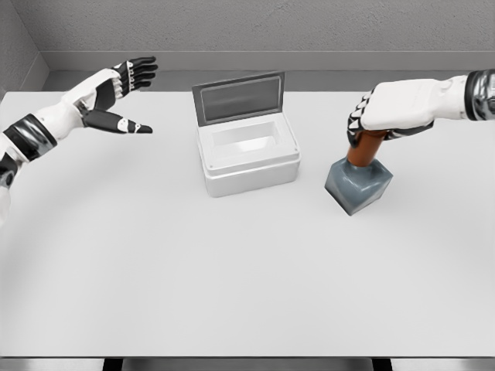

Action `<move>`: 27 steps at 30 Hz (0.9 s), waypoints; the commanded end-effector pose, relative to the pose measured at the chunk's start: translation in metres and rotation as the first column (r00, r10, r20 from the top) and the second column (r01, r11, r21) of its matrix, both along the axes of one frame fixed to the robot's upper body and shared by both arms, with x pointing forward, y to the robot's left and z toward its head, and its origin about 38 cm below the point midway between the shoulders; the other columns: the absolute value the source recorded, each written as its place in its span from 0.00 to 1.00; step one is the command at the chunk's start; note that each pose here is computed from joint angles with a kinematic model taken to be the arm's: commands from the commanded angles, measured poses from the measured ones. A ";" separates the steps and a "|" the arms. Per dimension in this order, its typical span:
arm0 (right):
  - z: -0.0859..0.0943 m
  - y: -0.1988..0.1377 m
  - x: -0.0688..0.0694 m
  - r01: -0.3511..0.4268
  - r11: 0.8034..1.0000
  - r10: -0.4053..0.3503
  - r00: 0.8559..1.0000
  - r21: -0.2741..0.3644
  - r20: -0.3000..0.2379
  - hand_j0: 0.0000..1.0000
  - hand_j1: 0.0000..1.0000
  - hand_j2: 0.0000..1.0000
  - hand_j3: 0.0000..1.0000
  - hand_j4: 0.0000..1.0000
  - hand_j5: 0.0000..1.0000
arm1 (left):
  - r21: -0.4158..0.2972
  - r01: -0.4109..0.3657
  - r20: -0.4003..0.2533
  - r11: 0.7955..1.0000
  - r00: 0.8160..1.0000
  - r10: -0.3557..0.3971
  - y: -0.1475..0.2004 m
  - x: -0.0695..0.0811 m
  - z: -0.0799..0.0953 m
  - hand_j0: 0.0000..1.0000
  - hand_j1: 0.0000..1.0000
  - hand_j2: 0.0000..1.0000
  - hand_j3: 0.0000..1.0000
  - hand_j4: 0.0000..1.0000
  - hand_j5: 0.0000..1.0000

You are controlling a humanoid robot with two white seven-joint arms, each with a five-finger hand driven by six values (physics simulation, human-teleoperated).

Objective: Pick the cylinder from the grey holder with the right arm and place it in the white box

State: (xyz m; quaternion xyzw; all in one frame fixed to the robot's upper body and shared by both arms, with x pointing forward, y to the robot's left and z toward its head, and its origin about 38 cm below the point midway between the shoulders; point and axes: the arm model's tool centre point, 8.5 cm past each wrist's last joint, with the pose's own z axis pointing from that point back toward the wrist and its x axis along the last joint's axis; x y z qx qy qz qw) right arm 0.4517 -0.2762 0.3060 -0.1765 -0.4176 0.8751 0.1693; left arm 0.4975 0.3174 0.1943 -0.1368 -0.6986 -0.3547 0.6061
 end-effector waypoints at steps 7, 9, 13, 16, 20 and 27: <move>0.005 0.010 0.004 -0.016 1.000 0.016 1.000 0.016 0.009 0.54 0.54 0.54 0.54 0.54 0.54 | -0.005 0.002 0.000 1.000 1.000 -0.002 -0.001 0.000 0.001 1.00 1.00 1.00 1.00 1.00 1.00; 0.004 0.013 0.006 -0.015 1.000 0.015 1.000 0.020 0.007 0.54 0.54 0.54 0.54 0.54 0.54 | -0.005 0.002 0.000 1.000 1.000 -0.002 -0.001 0.000 0.001 1.00 1.00 1.00 1.00 1.00 1.00; 0.009 0.020 0.013 -0.020 0.999 0.019 1.000 0.030 0.016 0.54 0.54 0.54 0.54 0.54 0.54 | -0.004 -0.001 0.000 1.000 1.000 0.001 0.001 0.000 0.001 1.00 1.00 1.00 1.00 1.00 1.00; 0.012 0.027 0.015 -0.031 0.999 0.030 0.999 0.036 0.022 0.54 0.54 0.54 0.54 0.54 0.54 | -0.006 -0.001 0.001 1.000 1.000 0.001 0.001 0.001 0.002 1.00 1.00 1.00 1.00 1.00 1.00; 0.015 0.030 0.021 -0.027 0.999 0.025 0.999 0.043 0.028 0.54 0.54 0.54 0.54 0.54 0.54 | -0.006 0.000 0.001 1.000 1.000 0.000 0.000 0.001 0.001 1.00 1.00 1.00 1.00 1.00 1.00; 0.020 0.045 0.028 -0.044 0.998 0.042 0.998 0.055 0.036 0.54 0.54 0.54 0.54 0.54 0.54 | -0.012 0.006 0.005 1.000 1.000 -0.006 -0.004 0.002 0.002 1.00 1.00 1.00 1.00 1.00 1.00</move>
